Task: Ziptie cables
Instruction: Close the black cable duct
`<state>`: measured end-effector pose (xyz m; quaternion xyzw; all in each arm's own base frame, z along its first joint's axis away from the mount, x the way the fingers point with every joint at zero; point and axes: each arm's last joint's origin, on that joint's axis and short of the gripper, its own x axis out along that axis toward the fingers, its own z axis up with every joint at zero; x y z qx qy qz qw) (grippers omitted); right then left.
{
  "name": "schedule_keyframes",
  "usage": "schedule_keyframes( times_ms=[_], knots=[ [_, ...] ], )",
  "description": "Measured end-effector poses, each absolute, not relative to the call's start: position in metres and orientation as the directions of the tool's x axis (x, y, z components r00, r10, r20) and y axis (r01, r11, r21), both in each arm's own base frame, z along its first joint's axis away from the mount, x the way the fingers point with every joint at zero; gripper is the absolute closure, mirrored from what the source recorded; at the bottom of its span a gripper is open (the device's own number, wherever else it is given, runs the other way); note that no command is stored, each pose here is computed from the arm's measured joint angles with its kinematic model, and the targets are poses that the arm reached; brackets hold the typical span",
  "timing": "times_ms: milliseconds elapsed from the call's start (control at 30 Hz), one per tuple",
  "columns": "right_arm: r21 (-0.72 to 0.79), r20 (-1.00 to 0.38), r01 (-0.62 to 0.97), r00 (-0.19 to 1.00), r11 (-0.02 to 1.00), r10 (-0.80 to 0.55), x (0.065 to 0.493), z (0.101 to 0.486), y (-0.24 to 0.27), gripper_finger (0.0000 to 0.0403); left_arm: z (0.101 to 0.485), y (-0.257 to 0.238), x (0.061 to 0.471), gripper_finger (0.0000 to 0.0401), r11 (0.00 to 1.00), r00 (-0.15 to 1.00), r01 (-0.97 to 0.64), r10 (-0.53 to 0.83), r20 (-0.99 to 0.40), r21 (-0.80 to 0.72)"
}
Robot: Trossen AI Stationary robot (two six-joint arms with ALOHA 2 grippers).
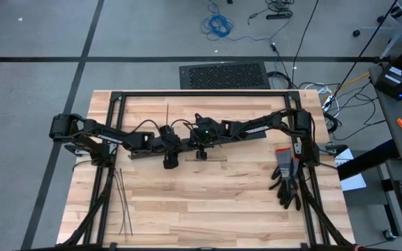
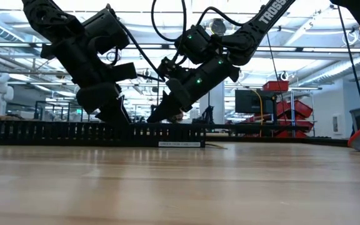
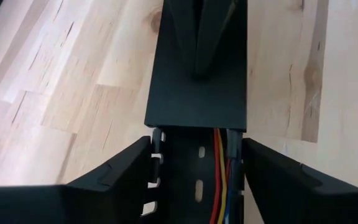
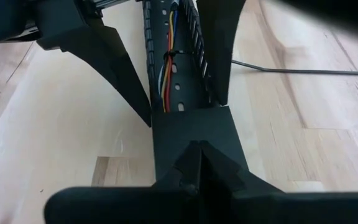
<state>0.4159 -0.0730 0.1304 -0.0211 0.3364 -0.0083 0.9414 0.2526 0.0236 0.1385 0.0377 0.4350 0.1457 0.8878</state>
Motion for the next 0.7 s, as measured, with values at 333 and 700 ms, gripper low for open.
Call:
schedule_keyframes(
  times_ms=[333, 700],
  knots=[
    [-0.046, -0.633, 0.003, 0.774, 0.999, -0.031, 0.416, 0.130, -0.073, 0.0403, 0.138, 0.024, 0.252, 0.0190, 0.953, 0.578, -0.220, 0.300, -0.759, 0.209],
    [-0.030, -0.608, -0.015, 0.794, 0.999, -0.006, 0.438, 0.111, -0.075, 0.0403, 0.137, 0.025, 0.251, 0.0191, 0.944, 0.569, -0.239, 0.327, -0.754, 0.229]
  ],
)
